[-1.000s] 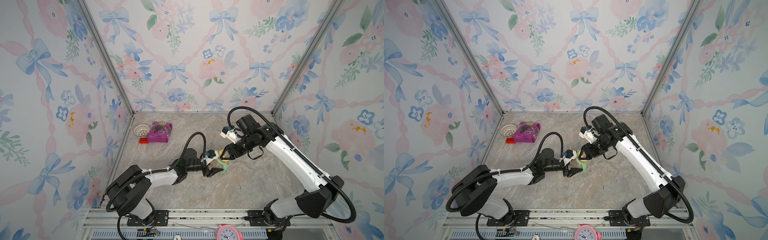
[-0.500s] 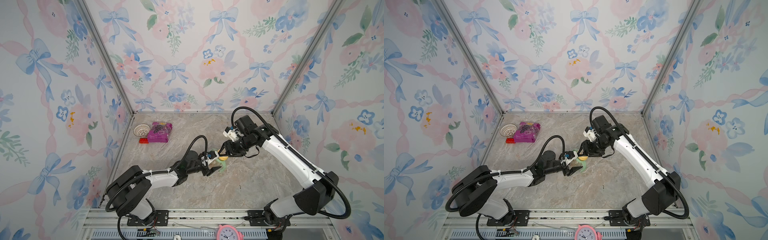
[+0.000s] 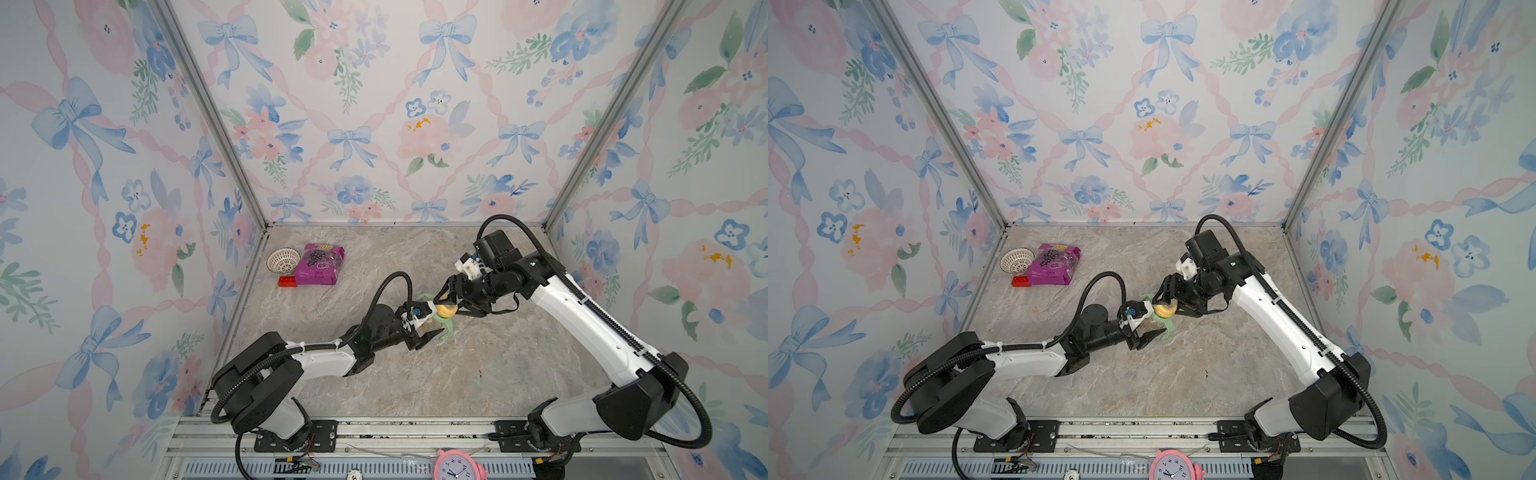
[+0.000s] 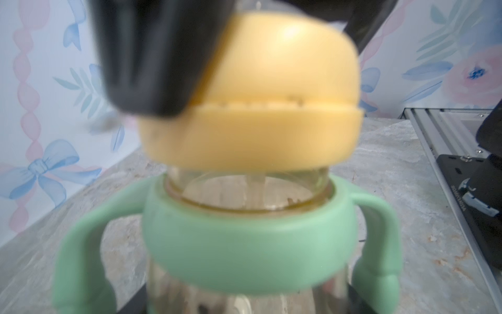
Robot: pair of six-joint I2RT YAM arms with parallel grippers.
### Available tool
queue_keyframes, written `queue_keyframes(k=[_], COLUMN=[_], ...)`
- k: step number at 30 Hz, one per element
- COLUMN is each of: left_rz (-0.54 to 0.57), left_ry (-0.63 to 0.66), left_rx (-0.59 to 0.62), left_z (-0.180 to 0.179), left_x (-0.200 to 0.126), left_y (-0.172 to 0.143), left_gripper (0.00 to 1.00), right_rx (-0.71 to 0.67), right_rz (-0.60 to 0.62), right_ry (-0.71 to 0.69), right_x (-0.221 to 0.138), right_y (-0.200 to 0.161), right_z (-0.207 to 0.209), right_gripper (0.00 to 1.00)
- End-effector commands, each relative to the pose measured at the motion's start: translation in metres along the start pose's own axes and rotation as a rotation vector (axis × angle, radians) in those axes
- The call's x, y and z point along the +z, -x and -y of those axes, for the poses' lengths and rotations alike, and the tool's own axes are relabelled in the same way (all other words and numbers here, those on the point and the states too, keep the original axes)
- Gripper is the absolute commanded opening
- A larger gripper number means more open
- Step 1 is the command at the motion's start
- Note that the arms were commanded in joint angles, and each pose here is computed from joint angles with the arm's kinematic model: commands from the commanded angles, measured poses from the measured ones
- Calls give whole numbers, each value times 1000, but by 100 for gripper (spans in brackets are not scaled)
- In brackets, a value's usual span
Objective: Assemble the baby bottles
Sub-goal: Screw the nipple onto the baby bottle.
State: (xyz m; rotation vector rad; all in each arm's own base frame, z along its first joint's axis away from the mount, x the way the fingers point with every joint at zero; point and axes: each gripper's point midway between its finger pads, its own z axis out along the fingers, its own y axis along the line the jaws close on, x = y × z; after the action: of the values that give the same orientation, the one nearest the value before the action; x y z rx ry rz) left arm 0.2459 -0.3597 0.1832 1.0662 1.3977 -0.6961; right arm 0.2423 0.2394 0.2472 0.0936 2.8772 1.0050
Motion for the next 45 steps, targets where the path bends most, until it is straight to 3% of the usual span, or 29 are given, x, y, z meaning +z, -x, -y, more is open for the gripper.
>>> queue_keyframes(k=[1,7,10,12,15,19,23,32,45], left_rz=[210,216,224,230,229,217,199,192,192], left_ry=[-27,-40,-58,-71,-132,-299,-404,-428,-420], left_rx=[41,12,1,-5,-46,-119,-152,-144,-141], left_z=[7,7,8,9,13,23,32,35,31], left_x=[-8,-9,-10,-11,-11,-16,-20,-18,-16], left_y=[53,53,56,58,60,62,58,58,58], left_gripper=[0,0,0,0,0,0,0,0,0], right_rx=[-29,-67,-103,-121,-311,-734,-1010,-1148,-1133], right_rz=[11,61,102,130,175,139,126,-36,-97], right_ry=[28,27,35,29,4,-152,-71,59,14], right_x=[-21,-50,-68,-80,-103,-117,-101,-63,-47], right_y=[-11,-22,-25,-24,-23,-29,-31,-31,-37], right_z=[-13,-13,-14,-12,-15,2,-9,-38,-28], right_gripper=[76,87,99,99,97,100,99,95,88])
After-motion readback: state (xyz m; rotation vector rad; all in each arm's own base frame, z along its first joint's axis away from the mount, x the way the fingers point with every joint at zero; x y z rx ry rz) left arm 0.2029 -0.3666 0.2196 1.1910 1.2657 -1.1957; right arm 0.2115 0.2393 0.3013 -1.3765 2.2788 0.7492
